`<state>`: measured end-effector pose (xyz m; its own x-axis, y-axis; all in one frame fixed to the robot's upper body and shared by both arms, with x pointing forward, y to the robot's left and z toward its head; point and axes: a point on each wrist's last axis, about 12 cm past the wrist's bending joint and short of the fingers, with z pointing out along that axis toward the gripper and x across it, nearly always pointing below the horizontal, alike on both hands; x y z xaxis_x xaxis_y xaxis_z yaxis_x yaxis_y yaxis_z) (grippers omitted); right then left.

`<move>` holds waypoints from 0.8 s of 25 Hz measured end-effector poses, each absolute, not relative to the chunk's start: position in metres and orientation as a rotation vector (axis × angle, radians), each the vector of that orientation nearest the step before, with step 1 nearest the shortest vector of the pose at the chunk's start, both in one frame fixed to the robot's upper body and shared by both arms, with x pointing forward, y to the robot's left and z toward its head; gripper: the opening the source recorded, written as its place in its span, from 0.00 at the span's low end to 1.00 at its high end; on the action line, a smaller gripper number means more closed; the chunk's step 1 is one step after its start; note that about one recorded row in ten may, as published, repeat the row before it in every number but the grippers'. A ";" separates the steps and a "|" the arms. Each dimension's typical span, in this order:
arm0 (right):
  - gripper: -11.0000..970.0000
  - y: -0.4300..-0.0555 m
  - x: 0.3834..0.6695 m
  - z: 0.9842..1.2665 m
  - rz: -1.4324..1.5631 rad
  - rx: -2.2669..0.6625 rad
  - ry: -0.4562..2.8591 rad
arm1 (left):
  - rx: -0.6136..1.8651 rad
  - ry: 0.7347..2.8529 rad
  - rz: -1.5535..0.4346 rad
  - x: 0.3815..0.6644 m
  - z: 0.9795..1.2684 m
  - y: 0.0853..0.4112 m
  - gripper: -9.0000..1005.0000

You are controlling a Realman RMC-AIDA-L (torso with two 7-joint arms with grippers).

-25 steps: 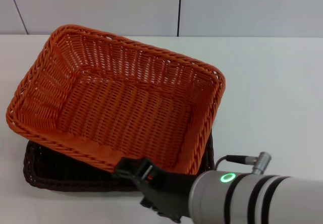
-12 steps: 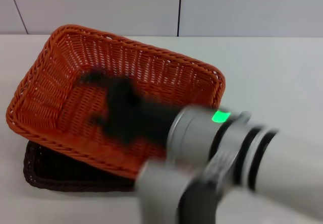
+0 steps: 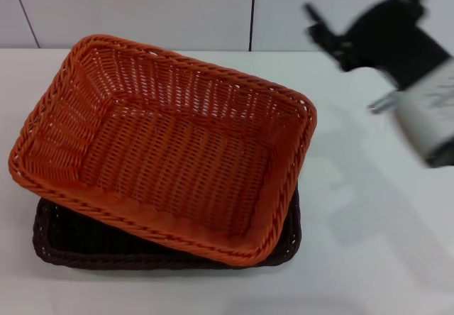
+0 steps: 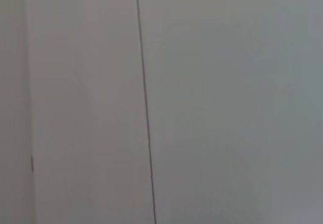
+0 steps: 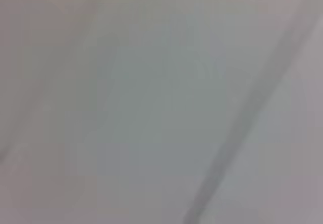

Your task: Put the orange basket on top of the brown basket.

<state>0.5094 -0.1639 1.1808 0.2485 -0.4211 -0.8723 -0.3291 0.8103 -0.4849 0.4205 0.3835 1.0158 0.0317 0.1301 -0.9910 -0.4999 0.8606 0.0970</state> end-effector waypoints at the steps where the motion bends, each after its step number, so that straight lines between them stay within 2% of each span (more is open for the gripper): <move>1: 0.77 -0.174 0.507 1.173 -0.044 -0.575 1.359 | -0.325 1.455 0.488 0.420 1.017 0.384 0.78; 2: 0.77 -0.198 0.500 1.156 -0.006 -0.364 1.353 | -0.359 1.436 0.455 0.419 1.017 0.385 0.78; 4: 0.77 -0.218 0.492 1.140 0.011 -0.209 1.317 | -0.388 1.423 0.424 0.418 1.017 0.387 0.78; 5: 0.77 -0.218 0.492 1.140 0.011 -0.209 1.317 | -0.388 1.423 0.424 0.418 1.017 0.387 0.78; 6: 0.77 -0.234 0.483 1.126 0.017 -0.113 1.283 | -0.392 1.418 0.416 0.417 1.017 0.388 0.78; 7: 0.77 -0.234 0.483 1.126 0.017 -0.113 1.283 | -0.392 1.418 0.416 0.417 1.017 0.388 0.78; 11: 0.77 -0.272 0.458 1.091 -0.018 0.066 1.204 | -0.387 1.405 0.421 0.418 1.019 0.389 0.78; 16: 0.77 -0.290 0.446 1.063 -0.103 0.114 1.183 | -0.377 1.389 0.444 0.417 1.020 0.392 0.78; 20: 0.77 -0.288 0.446 1.055 -0.099 0.130 1.197 | -0.378 1.386 0.457 0.417 1.020 0.395 0.78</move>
<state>0.4459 -0.2878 1.0552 0.3625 -0.0076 -0.9319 0.1450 0.9882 0.0483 0.4168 0.3948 1.0197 0.1219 0.0870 -0.9887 -0.5186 0.8549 0.0113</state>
